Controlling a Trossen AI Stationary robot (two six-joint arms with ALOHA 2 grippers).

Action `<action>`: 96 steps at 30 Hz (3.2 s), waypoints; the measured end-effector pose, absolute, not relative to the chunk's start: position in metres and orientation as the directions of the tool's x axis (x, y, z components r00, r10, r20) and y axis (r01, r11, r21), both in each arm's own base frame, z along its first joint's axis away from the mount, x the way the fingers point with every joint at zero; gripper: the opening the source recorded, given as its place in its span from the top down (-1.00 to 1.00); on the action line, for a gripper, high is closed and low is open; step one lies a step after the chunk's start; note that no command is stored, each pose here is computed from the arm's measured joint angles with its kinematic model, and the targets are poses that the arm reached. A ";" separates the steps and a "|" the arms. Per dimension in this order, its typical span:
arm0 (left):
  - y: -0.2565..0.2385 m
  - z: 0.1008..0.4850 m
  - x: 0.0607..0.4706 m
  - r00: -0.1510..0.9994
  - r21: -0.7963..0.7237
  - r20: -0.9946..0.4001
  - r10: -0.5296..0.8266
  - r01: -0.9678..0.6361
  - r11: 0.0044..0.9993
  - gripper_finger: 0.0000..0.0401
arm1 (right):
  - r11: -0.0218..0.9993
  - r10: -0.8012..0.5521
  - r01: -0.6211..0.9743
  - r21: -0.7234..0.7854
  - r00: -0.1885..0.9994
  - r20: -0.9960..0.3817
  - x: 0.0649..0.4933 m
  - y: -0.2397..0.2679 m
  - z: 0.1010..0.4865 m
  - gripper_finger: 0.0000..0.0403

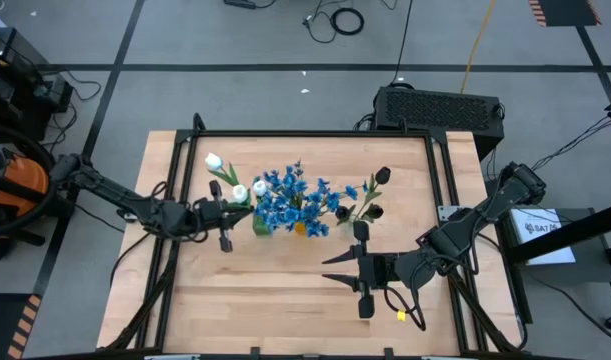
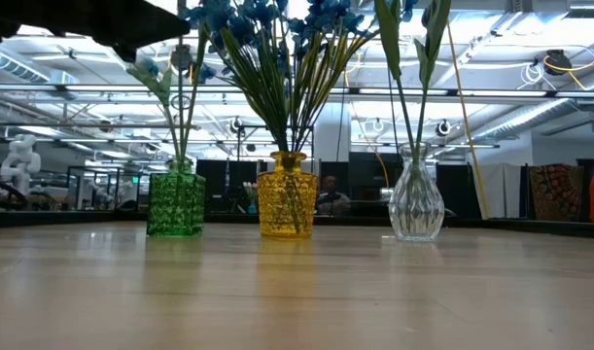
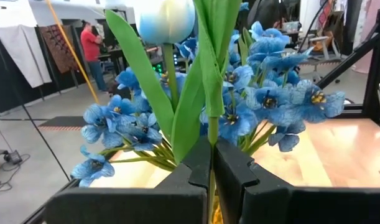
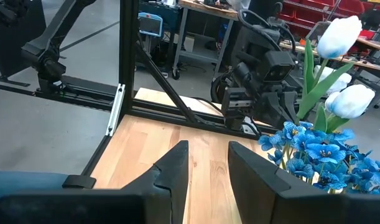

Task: Sort flowers into vase by color
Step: Put the white flower into the green vase, then return to Home Position

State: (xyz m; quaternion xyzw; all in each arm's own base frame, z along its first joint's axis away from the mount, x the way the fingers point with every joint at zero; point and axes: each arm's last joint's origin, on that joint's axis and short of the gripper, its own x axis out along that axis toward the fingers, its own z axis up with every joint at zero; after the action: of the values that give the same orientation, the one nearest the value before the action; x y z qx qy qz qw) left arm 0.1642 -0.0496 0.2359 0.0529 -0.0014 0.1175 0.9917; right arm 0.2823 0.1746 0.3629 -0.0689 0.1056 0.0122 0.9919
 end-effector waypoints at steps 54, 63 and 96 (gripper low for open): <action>-0.042 0.240 0.131 0.873 -0.210 -0.486 0.036 -0.157 0.965 0.18 | 0.988 0.036 -0.075 -0.135 0.962 -0.269 0.264 0.175 0.367 0.48; -0.042 0.242 0.128 0.877 -0.241 -0.480 -0.011 -0.120 0.963 0.18 | 0.990 0.039 -0.072 -0.121 0.966 -0.255 0.263 0.175 0.369 0.48; -0.046 0.243 0.114 0.943 -0.044 -0.278 -0.185 0.180 0.983 0.95 | 0.967 0.232 -0.254 -0.027 0.918 -0.322 0.143 0.131 0.318 0.98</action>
State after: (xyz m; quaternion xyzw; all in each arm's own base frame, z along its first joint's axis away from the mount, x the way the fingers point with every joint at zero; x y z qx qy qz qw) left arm 0.1139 -0.0460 0.2427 -0.0090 0.1418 -0.0925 0.9855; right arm 0.1427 0.1307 0.3184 -0.0341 0.1600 0.1241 0.9787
